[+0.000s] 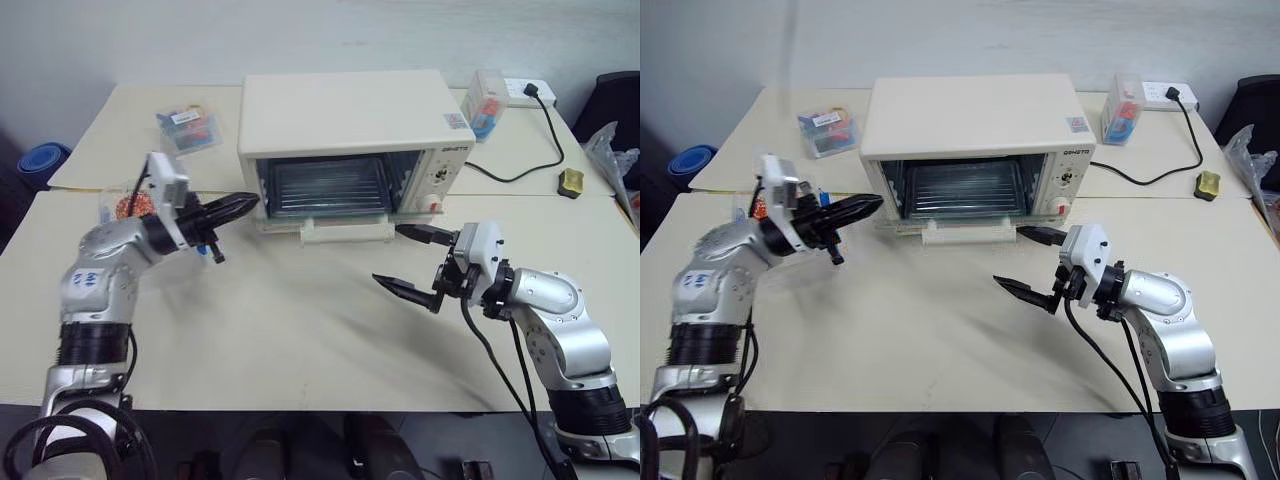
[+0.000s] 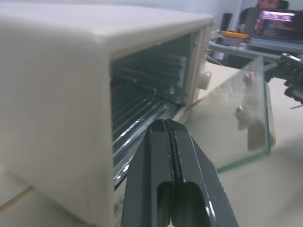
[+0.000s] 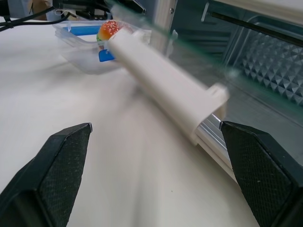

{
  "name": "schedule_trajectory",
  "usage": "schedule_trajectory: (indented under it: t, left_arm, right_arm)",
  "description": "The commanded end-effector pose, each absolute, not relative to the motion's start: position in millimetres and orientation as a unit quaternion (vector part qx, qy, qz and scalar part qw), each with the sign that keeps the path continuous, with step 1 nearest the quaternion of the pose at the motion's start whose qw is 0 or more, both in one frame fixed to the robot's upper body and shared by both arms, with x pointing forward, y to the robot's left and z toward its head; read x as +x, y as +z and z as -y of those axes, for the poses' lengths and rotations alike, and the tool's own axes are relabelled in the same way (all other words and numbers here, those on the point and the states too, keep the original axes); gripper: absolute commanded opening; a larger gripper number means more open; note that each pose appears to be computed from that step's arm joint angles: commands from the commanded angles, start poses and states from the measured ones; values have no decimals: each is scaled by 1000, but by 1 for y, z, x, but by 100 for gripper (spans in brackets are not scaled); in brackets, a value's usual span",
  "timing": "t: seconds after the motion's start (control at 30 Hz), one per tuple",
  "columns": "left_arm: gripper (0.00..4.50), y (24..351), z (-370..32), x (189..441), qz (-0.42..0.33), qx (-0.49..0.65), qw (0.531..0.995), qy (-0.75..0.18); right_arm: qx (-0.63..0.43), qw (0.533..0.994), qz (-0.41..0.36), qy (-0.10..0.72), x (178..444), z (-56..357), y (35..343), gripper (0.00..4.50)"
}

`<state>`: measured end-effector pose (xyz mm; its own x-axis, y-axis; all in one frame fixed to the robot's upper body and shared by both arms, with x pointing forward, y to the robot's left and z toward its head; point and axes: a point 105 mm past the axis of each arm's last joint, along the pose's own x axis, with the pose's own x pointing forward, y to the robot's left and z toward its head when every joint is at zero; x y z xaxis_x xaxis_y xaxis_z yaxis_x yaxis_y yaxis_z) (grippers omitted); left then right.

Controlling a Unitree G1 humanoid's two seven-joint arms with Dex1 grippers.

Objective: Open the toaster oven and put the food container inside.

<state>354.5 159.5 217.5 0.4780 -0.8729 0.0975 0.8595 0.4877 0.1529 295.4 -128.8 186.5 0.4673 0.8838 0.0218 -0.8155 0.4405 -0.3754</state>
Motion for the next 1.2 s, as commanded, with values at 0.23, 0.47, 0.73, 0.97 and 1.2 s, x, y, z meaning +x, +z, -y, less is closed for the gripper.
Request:
schedule_trajectory:
  t: [0.23,0.47,0.73,0.97,1.2]
  left_arm:
    - [11,211,-141,355,73,61,827,-554]
    - [11,166,-124,338,14,141,791,-596]
    - [11,132,-114,329,5,151,817,-556]
    - [89,166,-134,294,78,89,856,-503]
    - [300,190,-244,237,67,85,949,-296]
  right_arm:
    - [-163,880,131,426,289,159,193,450]
    - [-205,924,66,318,256,235,168,450]
    - [-188,917,61,346,244,231,166,450]
    - [-155,889,101,419,254,196,178,450]
    - [-141,854,183,467,258,171,190,450]
